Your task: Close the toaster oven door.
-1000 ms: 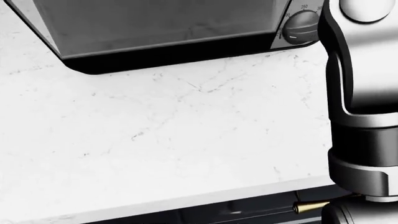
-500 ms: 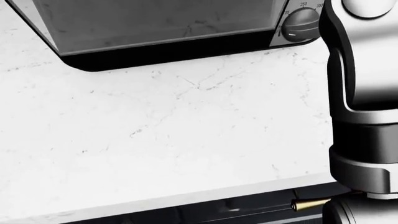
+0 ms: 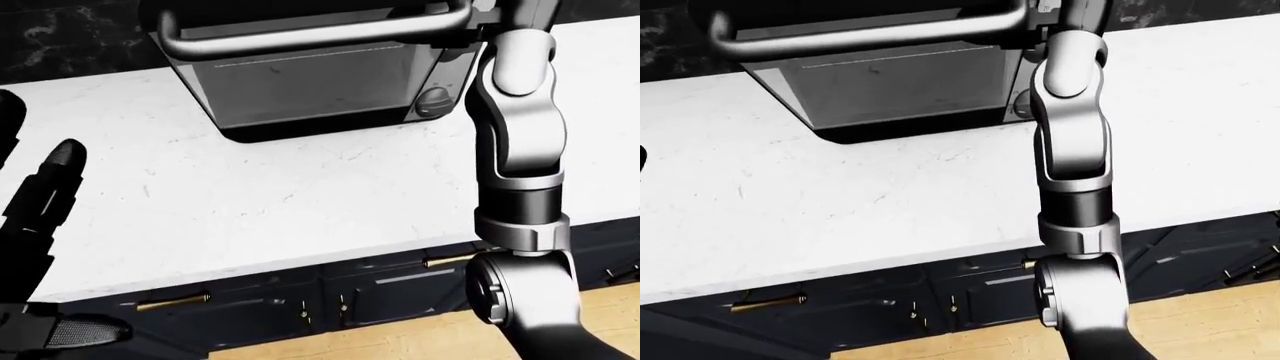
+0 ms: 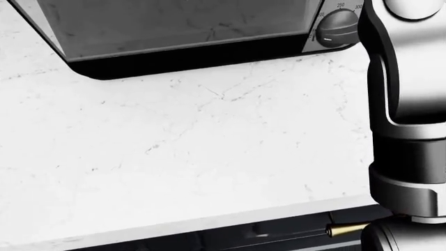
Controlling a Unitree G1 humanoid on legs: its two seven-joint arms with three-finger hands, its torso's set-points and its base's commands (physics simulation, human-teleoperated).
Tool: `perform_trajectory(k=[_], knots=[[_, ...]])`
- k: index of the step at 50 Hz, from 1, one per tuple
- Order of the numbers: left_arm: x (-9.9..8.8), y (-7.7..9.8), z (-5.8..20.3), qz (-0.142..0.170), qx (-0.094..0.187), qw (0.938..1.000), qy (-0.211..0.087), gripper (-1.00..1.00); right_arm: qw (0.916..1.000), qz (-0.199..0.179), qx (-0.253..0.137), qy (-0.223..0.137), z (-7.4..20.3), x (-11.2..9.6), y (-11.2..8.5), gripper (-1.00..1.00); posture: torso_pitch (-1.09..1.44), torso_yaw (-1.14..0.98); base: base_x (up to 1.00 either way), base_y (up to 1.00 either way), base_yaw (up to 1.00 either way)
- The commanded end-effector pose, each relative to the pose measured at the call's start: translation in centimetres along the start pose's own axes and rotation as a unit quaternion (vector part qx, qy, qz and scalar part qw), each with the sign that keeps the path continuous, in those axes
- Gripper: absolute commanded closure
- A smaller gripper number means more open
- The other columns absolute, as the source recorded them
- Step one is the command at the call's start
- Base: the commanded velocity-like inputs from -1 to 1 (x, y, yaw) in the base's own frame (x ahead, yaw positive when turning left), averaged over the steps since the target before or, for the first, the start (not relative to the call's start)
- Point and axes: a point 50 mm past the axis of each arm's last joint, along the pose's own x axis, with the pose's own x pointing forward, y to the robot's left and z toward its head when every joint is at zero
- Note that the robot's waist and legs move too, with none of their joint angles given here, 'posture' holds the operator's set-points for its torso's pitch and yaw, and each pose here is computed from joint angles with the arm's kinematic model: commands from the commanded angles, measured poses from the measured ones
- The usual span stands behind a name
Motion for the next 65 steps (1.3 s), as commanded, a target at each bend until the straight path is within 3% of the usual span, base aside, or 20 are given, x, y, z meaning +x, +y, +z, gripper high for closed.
perform_trajectory(k=[1, 12, 24, 42, 53, 65], knots=[[0.2, 0.1, 0.7, 0.010, 0.011, 0.9996, -0.024, -1.00, 0.9977, -0.030, 0.016, -0.058, 2.8, 0.5, -1.1, -1.00, 0.00, 0.00, 0.00, 0.00, 0.00], [1.4, -1.5, -0.5, -0.036, 0.024, 0.9990, -0.012, -1.00, 0.9977, -0.031, 0.017, -0.058, 2.8, 0.5, -1.1, -1.00, 0.00, 0.00, 0.00, 0.00, 0.00], [2.3, -2.6, -1.9, -0.061, 0.017, 0.9980, 0.004, -1.00, 0.9975, -0.032, 0.018, -0.060, 3.0, 0.6, -1.2, -1.00, 0.00, 0.00, 0.00, 0.00, 0.00], [3.1, -4.0, -2.1, -0.089, 0.020, 0.9958, 0.003, -1.00, 0.9972, -0.038, 0.021, -0.061, 3.5, 0.8, -1.5, -1.00, 0.00, 0.00, 0.00, 0.00, 0.00], [3.7, -5.4, -2.7, -0.116, 0.018, 0.9930, 0.010, -1.00, 0.9973, -0.038, 0.021, -0.060, 3.3, 0.7, -1.5, -1.00, 0.00, 0.00, 0.00, 0.00, 0.00], [4.1, -6.7, -2.6, -0.155, 0.033, 0.9874, 0.004, -1.00, 0.9974, -0.041, 0.021, -0.057, 2.9, 0.6, -1.6, -1.00, 0.00, 0.00, 0.00, 0.00, 0.00]])
